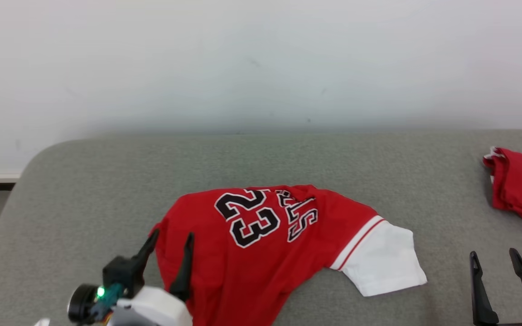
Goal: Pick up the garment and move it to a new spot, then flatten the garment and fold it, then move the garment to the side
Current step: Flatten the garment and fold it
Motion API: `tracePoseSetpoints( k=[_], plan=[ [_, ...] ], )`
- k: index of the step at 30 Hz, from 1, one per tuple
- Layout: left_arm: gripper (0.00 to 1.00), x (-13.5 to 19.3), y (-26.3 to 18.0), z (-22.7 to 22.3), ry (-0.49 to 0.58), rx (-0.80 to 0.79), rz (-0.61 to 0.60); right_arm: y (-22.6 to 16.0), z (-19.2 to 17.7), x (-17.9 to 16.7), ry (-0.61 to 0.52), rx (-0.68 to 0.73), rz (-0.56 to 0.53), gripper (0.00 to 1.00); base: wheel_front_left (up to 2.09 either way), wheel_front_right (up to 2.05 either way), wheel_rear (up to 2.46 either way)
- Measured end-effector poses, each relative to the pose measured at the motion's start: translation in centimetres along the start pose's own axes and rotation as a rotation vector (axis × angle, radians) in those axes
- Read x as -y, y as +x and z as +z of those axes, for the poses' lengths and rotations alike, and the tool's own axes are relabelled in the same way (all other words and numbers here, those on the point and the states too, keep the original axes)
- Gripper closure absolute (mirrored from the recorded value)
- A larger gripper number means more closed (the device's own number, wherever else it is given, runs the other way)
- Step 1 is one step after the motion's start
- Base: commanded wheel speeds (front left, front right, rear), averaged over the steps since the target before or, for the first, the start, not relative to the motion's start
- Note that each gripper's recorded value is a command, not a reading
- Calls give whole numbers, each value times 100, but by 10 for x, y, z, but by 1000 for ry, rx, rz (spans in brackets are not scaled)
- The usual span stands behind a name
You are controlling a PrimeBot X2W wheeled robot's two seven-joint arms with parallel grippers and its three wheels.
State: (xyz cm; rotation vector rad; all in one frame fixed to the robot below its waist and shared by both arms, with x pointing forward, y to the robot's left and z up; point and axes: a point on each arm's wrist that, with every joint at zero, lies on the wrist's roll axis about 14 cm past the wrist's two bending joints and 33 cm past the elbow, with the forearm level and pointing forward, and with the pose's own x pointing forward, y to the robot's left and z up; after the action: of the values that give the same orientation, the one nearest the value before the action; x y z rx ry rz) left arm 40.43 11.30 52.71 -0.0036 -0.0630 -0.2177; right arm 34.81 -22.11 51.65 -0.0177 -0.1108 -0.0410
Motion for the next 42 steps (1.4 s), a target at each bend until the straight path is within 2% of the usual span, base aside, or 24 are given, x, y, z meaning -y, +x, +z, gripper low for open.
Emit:
tracePoseSetpoints(
  k=[7,15,23,42],
  plan=[
    [0,-27,-55,-12,-57,-10,113,8,0,-28,12,1,84,0,0,0,0],
    [0,-24,-89,-28,-112,-32,113,3,-12,-47,29,-37,138,0,0,0,0],
    [0,-17,-89,-25,-135,-6,86,-8,-25,-49,58,-81,133,0,0,0,0],
    [0,-6,-79,-29,-120,-10,30,-30,-32,-25,75,-99,52,0,0,0,0]
  ],
)
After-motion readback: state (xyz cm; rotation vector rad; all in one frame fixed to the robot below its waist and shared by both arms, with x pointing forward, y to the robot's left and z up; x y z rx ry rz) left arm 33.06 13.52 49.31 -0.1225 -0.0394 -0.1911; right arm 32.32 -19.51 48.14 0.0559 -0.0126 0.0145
